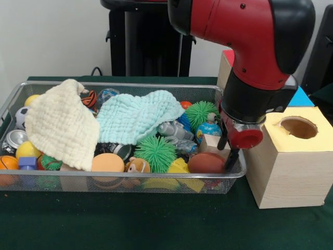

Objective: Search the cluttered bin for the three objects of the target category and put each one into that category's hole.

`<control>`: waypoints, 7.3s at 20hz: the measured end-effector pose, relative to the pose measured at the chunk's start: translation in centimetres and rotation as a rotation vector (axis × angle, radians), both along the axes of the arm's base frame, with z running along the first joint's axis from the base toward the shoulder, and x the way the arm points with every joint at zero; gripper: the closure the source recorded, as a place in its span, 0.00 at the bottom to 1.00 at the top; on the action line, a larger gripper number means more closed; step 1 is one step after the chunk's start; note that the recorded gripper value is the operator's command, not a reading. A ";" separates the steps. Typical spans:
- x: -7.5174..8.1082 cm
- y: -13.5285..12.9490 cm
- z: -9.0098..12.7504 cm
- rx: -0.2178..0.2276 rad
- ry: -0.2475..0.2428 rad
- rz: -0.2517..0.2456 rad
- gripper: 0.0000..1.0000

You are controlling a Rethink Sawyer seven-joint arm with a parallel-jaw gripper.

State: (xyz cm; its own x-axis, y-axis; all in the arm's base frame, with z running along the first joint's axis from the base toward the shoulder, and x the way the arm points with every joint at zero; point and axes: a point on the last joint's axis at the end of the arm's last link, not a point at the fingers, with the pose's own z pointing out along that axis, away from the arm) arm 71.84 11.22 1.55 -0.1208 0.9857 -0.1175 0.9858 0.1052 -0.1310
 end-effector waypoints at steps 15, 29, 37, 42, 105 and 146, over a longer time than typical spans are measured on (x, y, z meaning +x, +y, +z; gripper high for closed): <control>-3.9 -1.4 -0.4 -0.026 0.011 -0.044 0.00; -3.4 -0.2 -2.7 -0.031 0.013 -0.015 0.00; -3.3 -0.2 -2.7 -0.031 0.012 -0.015 0.00; -3.0 -1.3 -2.6 -0.030 0.010 -0.032 0.00; -5.2 -8.7 0.4 -0.084 0.004 -0.083 1.00; -2.8 -9.3 1.6 -0.058 0.013 -0.089 0.00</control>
State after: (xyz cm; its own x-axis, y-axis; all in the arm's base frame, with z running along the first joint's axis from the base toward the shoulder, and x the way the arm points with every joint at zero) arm 69.07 1.97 3.20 -0.0351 0.9842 -0.1736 0.9890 0.0092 -0.1476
